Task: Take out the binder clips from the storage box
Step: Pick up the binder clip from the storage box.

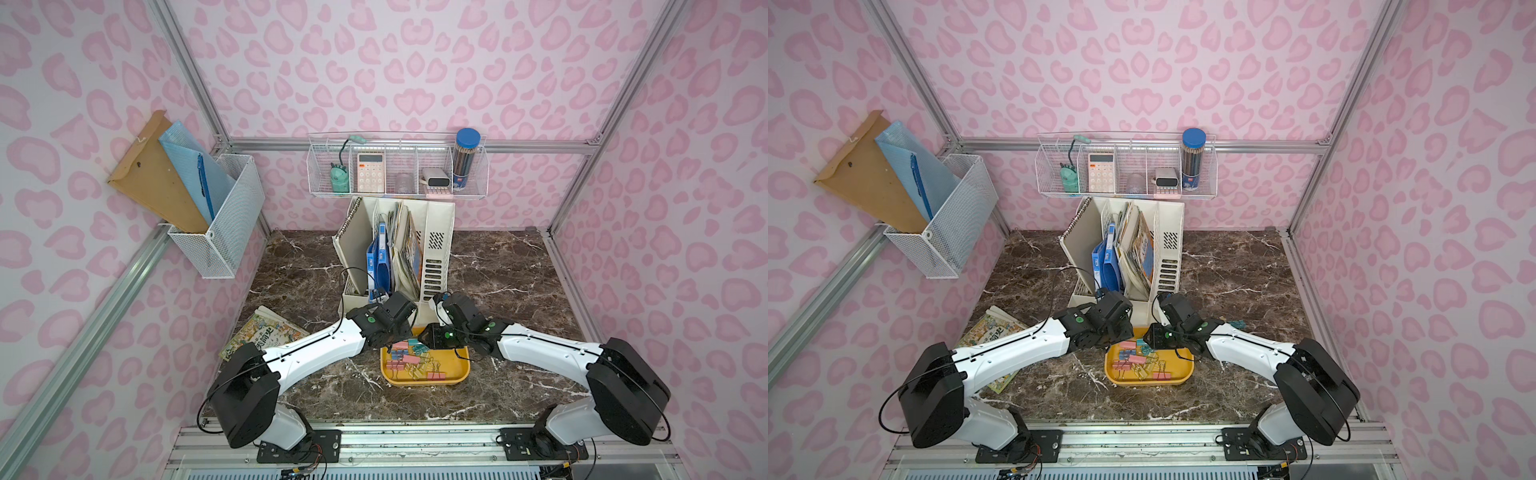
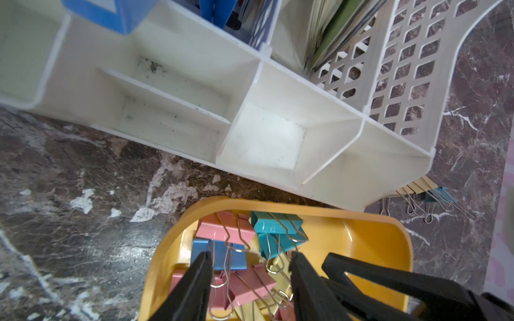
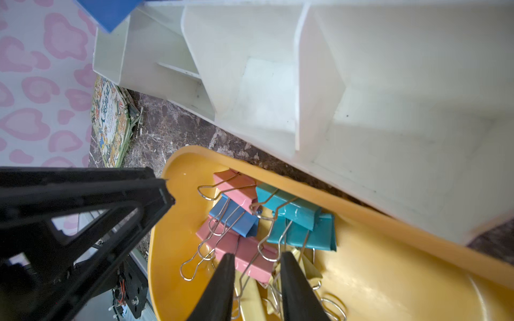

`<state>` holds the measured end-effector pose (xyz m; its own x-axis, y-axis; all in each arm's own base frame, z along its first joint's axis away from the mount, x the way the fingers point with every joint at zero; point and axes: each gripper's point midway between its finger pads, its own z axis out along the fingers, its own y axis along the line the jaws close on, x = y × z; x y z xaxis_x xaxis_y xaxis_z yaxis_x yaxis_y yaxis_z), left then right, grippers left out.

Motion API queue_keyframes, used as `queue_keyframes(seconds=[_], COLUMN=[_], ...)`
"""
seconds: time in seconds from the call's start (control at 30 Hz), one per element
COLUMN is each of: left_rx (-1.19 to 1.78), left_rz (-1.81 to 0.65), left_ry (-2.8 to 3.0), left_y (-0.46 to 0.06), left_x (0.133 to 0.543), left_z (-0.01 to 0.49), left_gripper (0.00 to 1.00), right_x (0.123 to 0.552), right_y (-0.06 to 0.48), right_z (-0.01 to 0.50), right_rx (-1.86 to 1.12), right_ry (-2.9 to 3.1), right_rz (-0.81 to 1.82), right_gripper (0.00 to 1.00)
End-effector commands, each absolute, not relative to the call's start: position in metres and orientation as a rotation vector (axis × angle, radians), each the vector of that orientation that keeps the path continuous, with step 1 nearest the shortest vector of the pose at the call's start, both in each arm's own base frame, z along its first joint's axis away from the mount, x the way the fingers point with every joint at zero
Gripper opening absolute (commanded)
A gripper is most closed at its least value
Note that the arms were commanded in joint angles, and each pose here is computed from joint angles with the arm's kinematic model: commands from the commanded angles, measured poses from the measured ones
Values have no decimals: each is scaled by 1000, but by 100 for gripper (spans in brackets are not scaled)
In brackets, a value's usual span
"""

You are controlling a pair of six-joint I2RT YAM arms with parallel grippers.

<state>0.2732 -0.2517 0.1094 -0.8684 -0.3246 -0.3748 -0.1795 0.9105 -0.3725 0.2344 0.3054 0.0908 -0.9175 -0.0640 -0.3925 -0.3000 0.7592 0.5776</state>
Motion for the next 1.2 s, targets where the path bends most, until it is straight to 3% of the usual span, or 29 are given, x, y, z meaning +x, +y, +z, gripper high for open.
queue_keyframes(seconds=[0.0,0.33,0.67,0.8,1.07,1.17], left_rx=[-465,-737,-825,-838,-861,-867], left_rz=[-478,-459,-414,-431,-444,-466], left_ry=[2687,2734,2713,2729,2727,2725], left_y=[-252,-252,-248,-252,-253,-254], left_x=[268,267,271,270,269,268], left_z=[102,78,73,69,70,75], left_gripper=[50,50,40,33,8,5], right_x=[242,244,242,243,242,242], right_y=[305,296,289,286,285,284], right_z=[94,92,89,89,90,91], right_rx=[-218,-182,-188,-187,-192,-194], right_ry=[2577,2571,2583,2579,2580,2577], right_rz=[934,889,850,836,831,825], right_gripper=[33,34,34,35,35,35])
